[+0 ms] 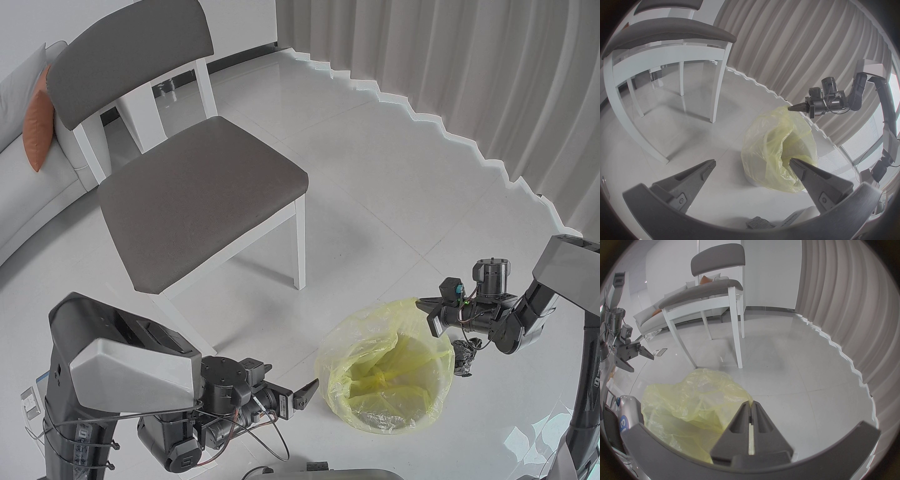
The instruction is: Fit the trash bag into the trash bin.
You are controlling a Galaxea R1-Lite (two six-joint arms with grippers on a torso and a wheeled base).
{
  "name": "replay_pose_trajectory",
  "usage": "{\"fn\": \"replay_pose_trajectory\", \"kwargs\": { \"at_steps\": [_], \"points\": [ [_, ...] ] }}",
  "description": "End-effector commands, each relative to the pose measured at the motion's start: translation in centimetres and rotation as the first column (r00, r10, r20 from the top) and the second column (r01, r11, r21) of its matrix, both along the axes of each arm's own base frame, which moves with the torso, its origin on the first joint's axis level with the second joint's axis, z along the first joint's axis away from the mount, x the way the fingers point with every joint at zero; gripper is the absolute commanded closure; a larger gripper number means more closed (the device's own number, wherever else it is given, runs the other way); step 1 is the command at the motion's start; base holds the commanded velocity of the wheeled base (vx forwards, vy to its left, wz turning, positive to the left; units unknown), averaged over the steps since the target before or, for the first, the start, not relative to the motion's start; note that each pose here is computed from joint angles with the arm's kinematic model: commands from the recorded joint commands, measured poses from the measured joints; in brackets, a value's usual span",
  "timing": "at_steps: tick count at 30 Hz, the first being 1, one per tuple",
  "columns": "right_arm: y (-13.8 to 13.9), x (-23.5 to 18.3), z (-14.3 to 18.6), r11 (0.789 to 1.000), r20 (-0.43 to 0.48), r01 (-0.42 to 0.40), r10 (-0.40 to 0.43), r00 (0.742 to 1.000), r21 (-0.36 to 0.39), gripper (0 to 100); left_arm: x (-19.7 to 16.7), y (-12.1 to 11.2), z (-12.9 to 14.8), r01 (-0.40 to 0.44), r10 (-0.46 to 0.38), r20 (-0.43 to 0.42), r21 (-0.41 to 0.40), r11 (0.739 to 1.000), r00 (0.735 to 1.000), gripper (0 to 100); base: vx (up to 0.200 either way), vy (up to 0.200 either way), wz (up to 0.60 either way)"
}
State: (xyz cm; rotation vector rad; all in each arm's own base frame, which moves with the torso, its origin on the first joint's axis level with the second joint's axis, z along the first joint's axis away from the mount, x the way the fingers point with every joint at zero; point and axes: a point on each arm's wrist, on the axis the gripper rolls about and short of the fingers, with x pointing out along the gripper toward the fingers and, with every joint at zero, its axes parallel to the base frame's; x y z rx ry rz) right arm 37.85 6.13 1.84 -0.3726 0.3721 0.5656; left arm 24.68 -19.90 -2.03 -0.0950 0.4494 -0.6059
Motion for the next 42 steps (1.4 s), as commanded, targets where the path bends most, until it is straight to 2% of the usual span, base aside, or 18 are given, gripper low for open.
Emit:
{"fn": "replay_pose_trajectory", "kwargs": {
  "at_steps": [1,14,19,21,24,26,30,35,36,42],
  "points": [
    [0.4,0.5,-2.3,1.0,-0.044,-0.011,0.01,0.999,-0.01,100,0.4,0.3,0.3,-0.016,0.016,0.016,-0.014,1.0,1.0,0,0.0,0.0,0.0],
    [2.6,-1.3,-3.8,0.996,-0.101,-0.081,0.078,0.992,-0.026,100,0.7,0.6,0.0,-0.029,0.029,0.01,-0.012,1.0,1.0,0,0.0,0.0,0.0],
    [2.0,-1.1,-3.7,0.998,-0.098,-0.065,0.062,0.993,-0.025,100,1.4,1.1,-0.9,-0.052,0.052,-0.002,-0.003,0.999,0.999,0,0.0,0.0,0.0],
    [1.1,-0.9,-3.5,0.999,-0.093,-0.041,0.038,0.995,-0.025,100,2.3,2.3,-1.5,-0.092,0.092,-0.016,0.005,0.996,0.996,0,0.0,0.0,0.0],
    [0.3,-0.6,-3.3,1.0,-0.081,-0.018,0.015,0.997,-0.026,100,2.6,2.8,-1.7,-0.104,0.104,-0.024,0.006,0.995,0.994,0,0.0,0.0,0.0],
    [-0.1,-0.4,-3.2,1.0,-0.075,-0.01,0.008,0.997,-0.024,100,2.6,2.7,-1.7,-0.102,0.103,-0.023,0.006,0.995,0.994,0,0.0,0.0,0.0],
    [-0.9,0.2,-3.0,1.0,-0.061,0.015,-0.016,0.998,-0.021,100,3.5,1.5,-1.2,-0.094,0.095,0.012,-0.047,0.994,0.995,0,0.0,0.0,0.0],
    [-0.7,0.2,-3.0,1.0,-0.062,0.011,-0.012,0.998,-0.02,100,4.4,0.7,-0.8,-0.087,0.091,0.044,-0.083,0.993,0.995,0,0.0,0.0,0.0],
    [-0.6,0.1,-3.0,1.0,-0.064,0.007,-0.008,0.998,-0.022,0,4.5,0.5,-0.7,-0.082,0.086,0.048,-0.087,0.993,0.995,0,0.0,0.0,0.0],
    [-0.2,-0.3,-3.2,1.0,-0.074,-0.003,0.002,0.997,-0.022,0,5.3,-0.8,-0.8,-0.048,0.053,0.055,-0.096,0.994,0.997,0,0.0,0.0,0.0]
  ]
}}
